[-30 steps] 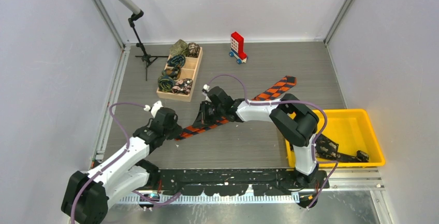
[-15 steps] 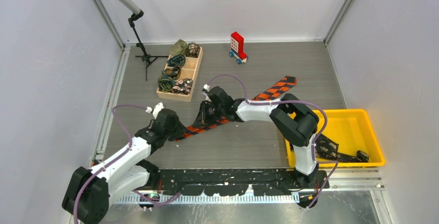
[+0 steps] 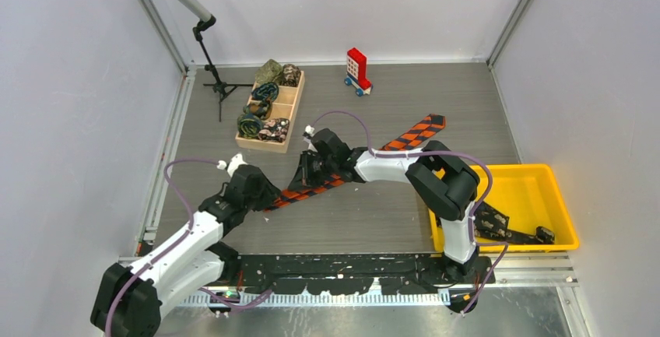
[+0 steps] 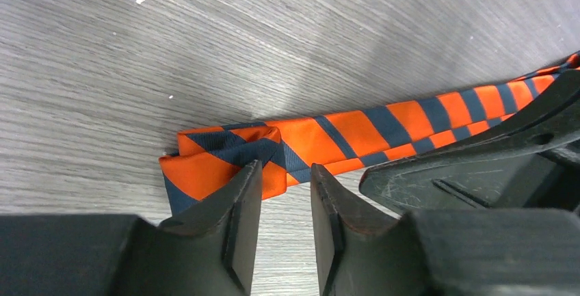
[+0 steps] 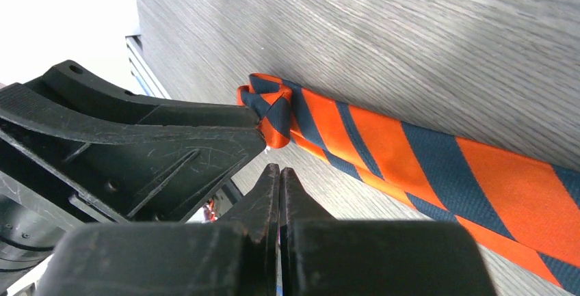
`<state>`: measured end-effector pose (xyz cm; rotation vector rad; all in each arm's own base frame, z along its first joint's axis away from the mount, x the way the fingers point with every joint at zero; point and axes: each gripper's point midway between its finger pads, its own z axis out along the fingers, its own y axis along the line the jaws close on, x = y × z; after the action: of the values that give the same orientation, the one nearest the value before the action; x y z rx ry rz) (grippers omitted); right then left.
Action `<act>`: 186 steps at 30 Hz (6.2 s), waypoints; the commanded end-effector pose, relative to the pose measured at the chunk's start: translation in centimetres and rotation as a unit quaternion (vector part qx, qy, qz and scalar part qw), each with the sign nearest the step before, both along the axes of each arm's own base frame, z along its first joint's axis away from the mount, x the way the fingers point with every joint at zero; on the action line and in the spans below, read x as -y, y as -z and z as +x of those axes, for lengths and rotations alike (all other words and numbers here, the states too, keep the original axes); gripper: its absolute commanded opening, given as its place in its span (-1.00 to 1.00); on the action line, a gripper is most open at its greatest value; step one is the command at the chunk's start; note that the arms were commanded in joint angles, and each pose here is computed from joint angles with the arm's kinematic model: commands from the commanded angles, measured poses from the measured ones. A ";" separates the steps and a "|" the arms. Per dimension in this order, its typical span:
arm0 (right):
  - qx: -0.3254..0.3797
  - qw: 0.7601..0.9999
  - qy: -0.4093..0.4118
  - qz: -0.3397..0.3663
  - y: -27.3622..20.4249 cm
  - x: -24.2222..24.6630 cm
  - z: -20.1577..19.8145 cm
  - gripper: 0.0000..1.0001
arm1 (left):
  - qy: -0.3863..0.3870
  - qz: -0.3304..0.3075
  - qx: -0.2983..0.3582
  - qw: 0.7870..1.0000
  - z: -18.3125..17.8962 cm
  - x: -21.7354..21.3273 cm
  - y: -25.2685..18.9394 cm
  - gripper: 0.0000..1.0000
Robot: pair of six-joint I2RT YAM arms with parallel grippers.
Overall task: Roll the ties
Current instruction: Roll the tie at the center of the board.
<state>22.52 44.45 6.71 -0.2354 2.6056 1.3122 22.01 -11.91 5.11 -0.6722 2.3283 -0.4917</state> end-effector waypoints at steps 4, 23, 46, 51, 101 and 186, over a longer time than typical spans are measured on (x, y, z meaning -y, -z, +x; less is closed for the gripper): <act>0.025 0.998 -0.014 0.064 -5.1 -2.7 0.5 -0.97 | -0.017 0.009 0.022 1.000 0.0 -1.1 -1.0 -0.49; -0.002 0.996 -0.038 0.076 -4.2 -5.7 -1.2 -0.97 | -0.032 0.025 0.008 0.999 -1.1 -2.3 0.5 -1.00; -0.030 0.998 -0.049 0.036 1.7 -6.7 -1.4 -0.99 | -0.033 0.021 0.010 0.999 -1.5 -2.4 0.1 -1.00; -0.033 0.998 -0.049 0.029 2.5 -6.4 -1.5 -0.99 | -0.044 0.038 0.020 0.998 -1.4 -3.2 -0.6 -1.00; -0.009 0.997 -0.071 -0.005 2.3 -5.4 -2.0 -0.78 | -0.075 0.070 -0.048 0.993 -3.8 -5.0 2.1 -0.76; -0.037 0.996 -0.074 0.024 2.2 -6.9 -2.5 -0.75 | -0.009 0.140 -0.123 0.982 0.2 -6.1 1.0 -0.04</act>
<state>20.06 50.72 3.18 -0.3430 2.7046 1.4330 20.93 -4.48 3.30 -0.6859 2.5579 0.0224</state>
